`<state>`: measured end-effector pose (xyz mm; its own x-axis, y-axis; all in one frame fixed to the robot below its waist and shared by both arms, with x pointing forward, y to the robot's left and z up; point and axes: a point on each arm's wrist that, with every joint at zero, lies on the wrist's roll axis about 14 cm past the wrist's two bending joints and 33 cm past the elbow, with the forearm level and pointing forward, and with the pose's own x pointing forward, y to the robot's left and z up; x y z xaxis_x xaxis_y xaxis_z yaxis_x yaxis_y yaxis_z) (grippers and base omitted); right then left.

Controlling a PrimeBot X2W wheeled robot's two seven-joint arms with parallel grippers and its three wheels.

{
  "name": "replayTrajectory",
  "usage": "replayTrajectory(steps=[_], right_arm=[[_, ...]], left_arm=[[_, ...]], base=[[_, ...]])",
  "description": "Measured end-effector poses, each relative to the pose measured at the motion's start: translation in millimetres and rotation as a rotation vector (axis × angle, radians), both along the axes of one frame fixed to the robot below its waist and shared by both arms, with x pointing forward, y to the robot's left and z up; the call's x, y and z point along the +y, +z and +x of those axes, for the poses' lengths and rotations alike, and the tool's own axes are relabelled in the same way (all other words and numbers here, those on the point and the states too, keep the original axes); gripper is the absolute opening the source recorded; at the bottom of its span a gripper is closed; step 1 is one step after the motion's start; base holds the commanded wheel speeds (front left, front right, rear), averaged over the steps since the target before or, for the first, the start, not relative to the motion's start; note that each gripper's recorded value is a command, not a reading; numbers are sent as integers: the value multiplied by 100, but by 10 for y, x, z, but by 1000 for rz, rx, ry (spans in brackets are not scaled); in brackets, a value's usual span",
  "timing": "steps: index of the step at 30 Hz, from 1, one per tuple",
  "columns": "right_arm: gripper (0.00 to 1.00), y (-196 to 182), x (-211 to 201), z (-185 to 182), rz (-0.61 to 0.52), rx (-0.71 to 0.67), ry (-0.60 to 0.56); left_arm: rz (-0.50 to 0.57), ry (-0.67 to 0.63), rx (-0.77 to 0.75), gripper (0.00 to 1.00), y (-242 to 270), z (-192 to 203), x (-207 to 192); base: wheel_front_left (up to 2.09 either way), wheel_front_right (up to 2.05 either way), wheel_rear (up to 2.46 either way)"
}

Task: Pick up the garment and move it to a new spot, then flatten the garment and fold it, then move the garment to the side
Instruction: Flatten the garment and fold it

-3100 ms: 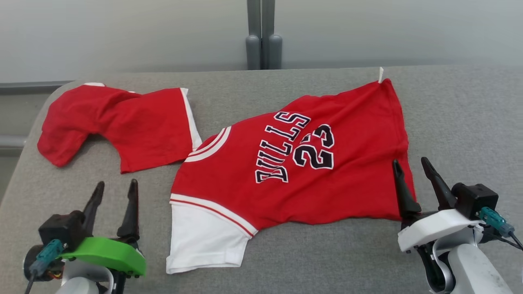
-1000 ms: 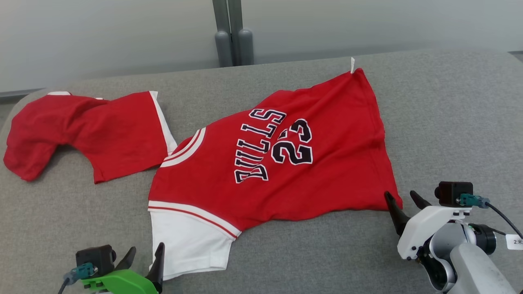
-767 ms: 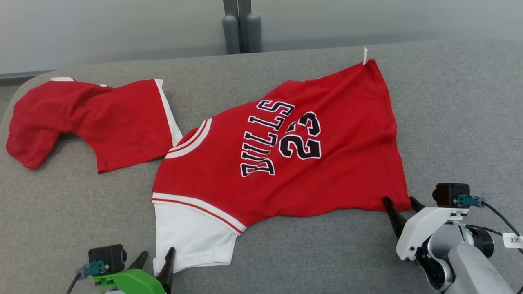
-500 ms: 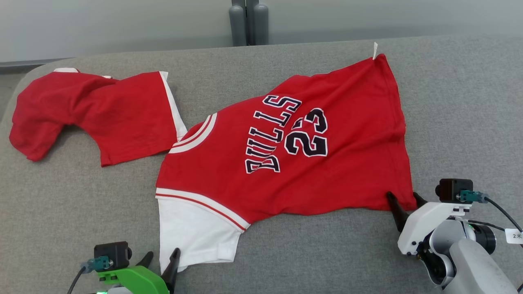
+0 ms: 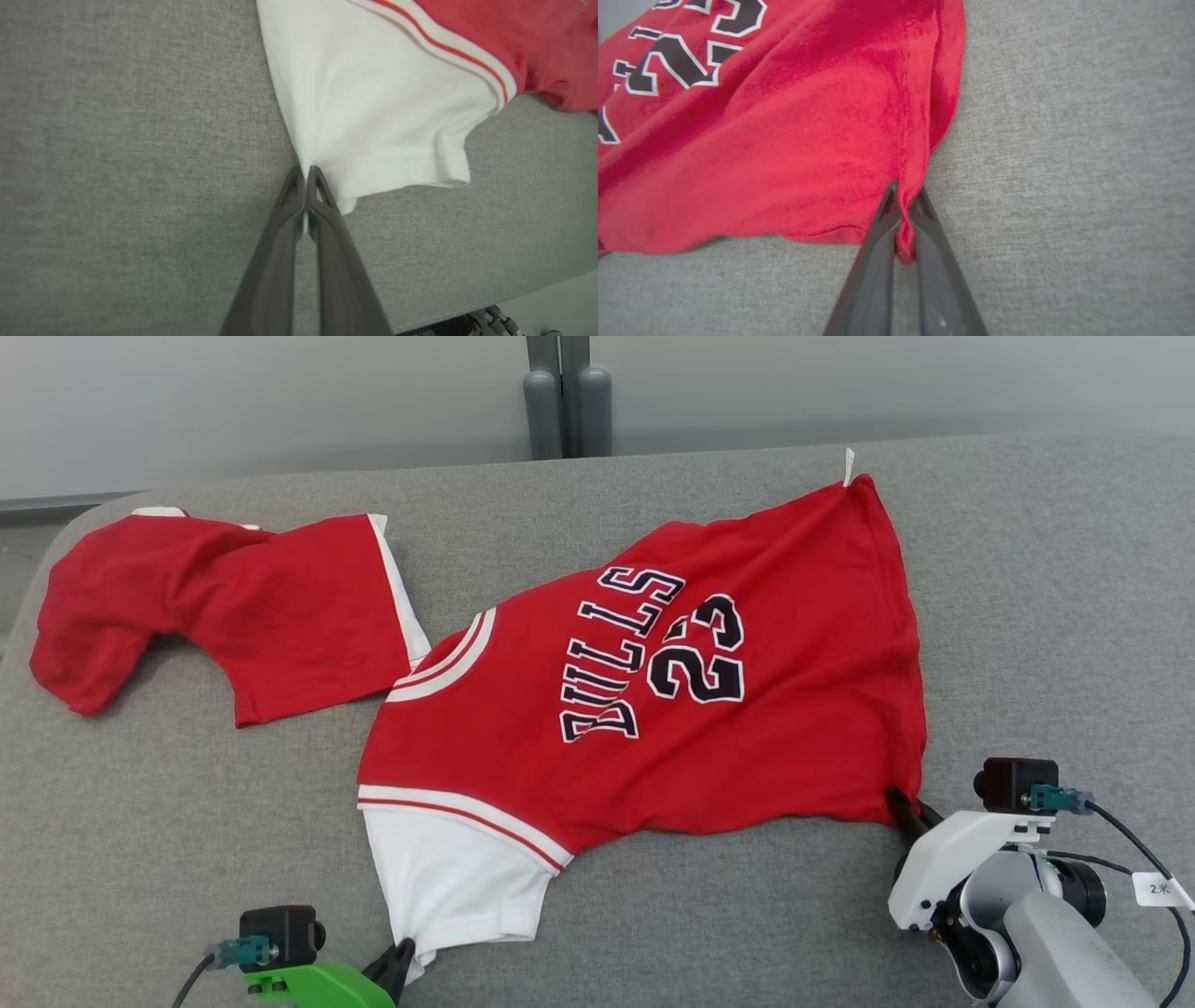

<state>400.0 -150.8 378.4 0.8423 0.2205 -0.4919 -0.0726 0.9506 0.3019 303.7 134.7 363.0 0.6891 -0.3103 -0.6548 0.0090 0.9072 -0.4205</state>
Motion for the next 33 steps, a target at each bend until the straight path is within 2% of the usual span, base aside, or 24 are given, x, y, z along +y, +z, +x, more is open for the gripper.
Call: replayTrajectory(steps=[9, 12, 25, 30, 33], right_arm=[[0, 251, -63, 26, -5, -119, -10], [0, 363, -90, -9, 4, -158, -16], [0, 712, -473, -404, 36, -222, -98], [0, 924, -463, -413, 55, -274, -101], [0, 986, -421, -376, 63, -288, -91]], left_arm=[[18, 53, -136, 0, 293, 123, 143], [-12, 66, -176, 0, 428, 119, 131], [-54, 26, -236, 0, 846, -54, 82], [-56, 1, -277, 0, 972, 12, 45], [-15, -15, -305, 0, 1009, 141, 83]], base=[[0, 0, 0], [0, 0, 0], [0, 0, 0], [0, 0, 0], [0, 0, 0]])
